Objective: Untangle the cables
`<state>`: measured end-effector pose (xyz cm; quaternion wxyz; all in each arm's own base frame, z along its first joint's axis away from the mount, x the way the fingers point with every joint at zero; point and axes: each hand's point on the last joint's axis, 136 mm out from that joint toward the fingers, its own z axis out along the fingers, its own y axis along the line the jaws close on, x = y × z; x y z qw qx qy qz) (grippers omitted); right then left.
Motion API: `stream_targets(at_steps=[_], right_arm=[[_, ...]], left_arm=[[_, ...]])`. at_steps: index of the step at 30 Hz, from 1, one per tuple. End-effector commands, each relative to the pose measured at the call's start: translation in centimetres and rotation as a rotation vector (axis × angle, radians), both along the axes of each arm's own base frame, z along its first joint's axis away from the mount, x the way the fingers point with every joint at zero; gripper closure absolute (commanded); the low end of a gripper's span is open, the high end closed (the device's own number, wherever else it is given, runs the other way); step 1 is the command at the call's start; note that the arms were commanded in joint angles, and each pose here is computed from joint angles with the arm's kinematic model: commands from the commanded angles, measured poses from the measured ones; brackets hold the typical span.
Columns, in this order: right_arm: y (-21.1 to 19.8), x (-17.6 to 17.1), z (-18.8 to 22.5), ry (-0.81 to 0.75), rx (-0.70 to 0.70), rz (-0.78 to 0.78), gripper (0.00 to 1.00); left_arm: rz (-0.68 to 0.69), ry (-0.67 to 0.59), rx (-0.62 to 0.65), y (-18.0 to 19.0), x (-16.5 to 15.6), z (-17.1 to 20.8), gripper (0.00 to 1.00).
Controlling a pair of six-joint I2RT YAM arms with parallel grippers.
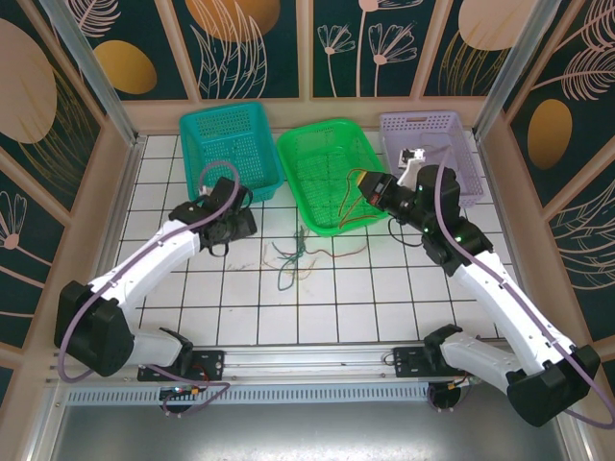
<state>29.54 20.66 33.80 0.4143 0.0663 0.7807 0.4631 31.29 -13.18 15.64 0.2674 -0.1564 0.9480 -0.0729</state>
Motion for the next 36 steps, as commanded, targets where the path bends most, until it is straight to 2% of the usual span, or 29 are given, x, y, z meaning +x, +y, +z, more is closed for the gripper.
stream_targets(at_steps=[1,4,7,9,12,15,20,25,33,36], right_arm=[[1.3,-0.3,1.9,-0.142,-0.016,0.095,1.00],[1.9,-0.4,2.1,-0.207,-0.019,0.133,1.00],[2.7,-0.8,2.1,-0.293,-0.029,0.177,1.00],[3.3,-1.0,2.0,-0.368,-0.050,0.200,1.00],[4.1,-1.3,1.7,-0.454,-0.081,0.222,1.00],[5.4,-1.5,0.7,-0.489,-0.103,0.253,1.00],[7.3,-1.5,-0.4,-0.519,-0.141,0.277,1.00],[8.8,-1.4,-0.8,-0.534,-0.160,0.297,1.00],[9.8,-2.0,-1.0,-0.535,-0.169,0.322,1.00],[10.0,-2.5,-0.9,-0.527,-0.164,0.341,1.00]], left_arm=[[0.019,-0.112,-0.118,-1.7,2.0,5.7,0.28],[0.037,-0.136,-0.302,-4.3,3.0,9.2,0.29],[0.064,-0.098,-0.603,-8.3,3.5,12.1,0.30],[0.097,-0.044,-0.855,-10.9,3.4,13.8,0.30],[0.184,-0.015,-1.155,-12.3,3.3,15.9,0.29],[0.236,0.036,-1.302,-13.0,3.2,17.0,0.26],[0.262,0.143,-1.407,-14.6,2.1,17.3,0.23],[0.274,0.216,-1.463,-16.1,1.2,16.4,0.27],[0.299,0.246,-1.431,-16.4,1.2,14.7,0.33],[0.308,0.238,-1.412,-16.4,1.5,13.9,0.41]])
